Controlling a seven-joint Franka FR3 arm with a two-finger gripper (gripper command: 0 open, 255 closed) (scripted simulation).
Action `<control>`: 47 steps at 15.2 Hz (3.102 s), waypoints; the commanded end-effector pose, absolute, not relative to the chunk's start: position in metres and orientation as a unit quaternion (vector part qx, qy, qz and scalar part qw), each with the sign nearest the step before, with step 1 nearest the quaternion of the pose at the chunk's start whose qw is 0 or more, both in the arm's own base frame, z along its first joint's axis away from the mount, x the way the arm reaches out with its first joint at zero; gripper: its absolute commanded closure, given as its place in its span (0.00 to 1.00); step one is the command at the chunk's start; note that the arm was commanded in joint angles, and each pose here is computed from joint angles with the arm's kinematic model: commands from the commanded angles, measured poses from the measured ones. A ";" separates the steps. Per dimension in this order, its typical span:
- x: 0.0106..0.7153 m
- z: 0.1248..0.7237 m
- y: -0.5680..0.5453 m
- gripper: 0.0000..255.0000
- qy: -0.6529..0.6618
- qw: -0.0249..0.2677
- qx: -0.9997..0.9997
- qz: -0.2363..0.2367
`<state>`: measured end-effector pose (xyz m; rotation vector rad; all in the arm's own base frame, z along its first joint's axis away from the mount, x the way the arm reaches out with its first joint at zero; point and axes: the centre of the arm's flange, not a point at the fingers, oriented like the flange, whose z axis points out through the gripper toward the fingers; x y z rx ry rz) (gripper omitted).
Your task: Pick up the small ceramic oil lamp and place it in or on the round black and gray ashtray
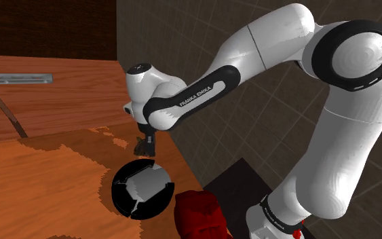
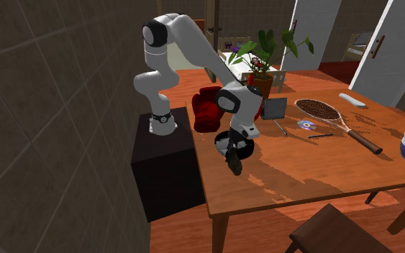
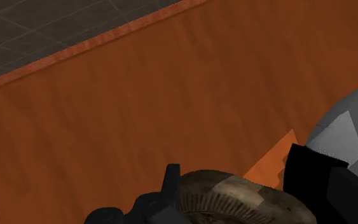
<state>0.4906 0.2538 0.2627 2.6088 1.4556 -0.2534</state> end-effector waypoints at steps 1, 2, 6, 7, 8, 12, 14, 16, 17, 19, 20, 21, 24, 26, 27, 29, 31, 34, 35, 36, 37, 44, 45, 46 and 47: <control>0.482 0.243 0.266 0.00 0.491 0.050 0.866 -0.082; 0.482 0.243 0.266 0.00 0.491 0.050 0.866 -0.082; 0.482 0.243 0.266 0.00 0.491 0.050 0.866 -0.082; 0.482 0.243 0.265 1.00 0.491 0.050 0.866 -0.082; 0.482 0.243 0.266 1.00 0.491 0.050 0.866 -0.082; 0.482 0.244 0.266 1.00 0.491 0.050 0.866 -0.082; 0.482 0.245 0.266 1.00 0.491 0.050 0.866 -0.082; 0.486 0.251 0.264 1.00 0.488 0.054 0.868 -0.077; 0.486 0.251 0.264 0.00 0.488 0.054 0.868 -0.077; 0.523 0.263 0.255 0.00 0.455 0.000 0.886 -0.094; 0.541 0.268 0.249 0.00 0.438 -0.027 0.893 -0.102; 0.559 0.272 0.242 0.00 0.420 -0.054 0.899 -0.111; 0.612 0.277 0.216 0.00 0.363 -0.134 0.912 -0.135; 0.625 0.272 0.208 0.00 0.346 -0.157 0.914 -0.142; 0.623 0.268 0.209 0.00 0.346 -0.157 0.914 -0.142; 0.619 0.258 0.211 0.00 0.346 -0.157 0.914 -0.142; 0.615 0.248 0.213 0.00 0.346 -0.157 0.914 -0.142; 0.612 0.241 0.214 0.00 0.346 -0.157 0.914 -0.142; 0.612 0.241 0.214 0.00 0.346 -0.157 0.914 -0.142; 0.612 0.241 0.214 0.00 0.346 -0.157 0.914 -0.142; 0.612 0.241 0.214 0.00 0.346 -0.157 0.914 -0.142; 0.612 0.241 0.214 1.00 0.346 -0.157 0.914 -0.142; 0.612 0.241 0.214 1.00 0.346 -0.157 0.914 -0.142; 0.612 0.241 0.214 1.00 0.346 -0.157 0.914 -0.142; 0.612 0.241 0.214 1.00 0.346 -0.157 0.914 -0.142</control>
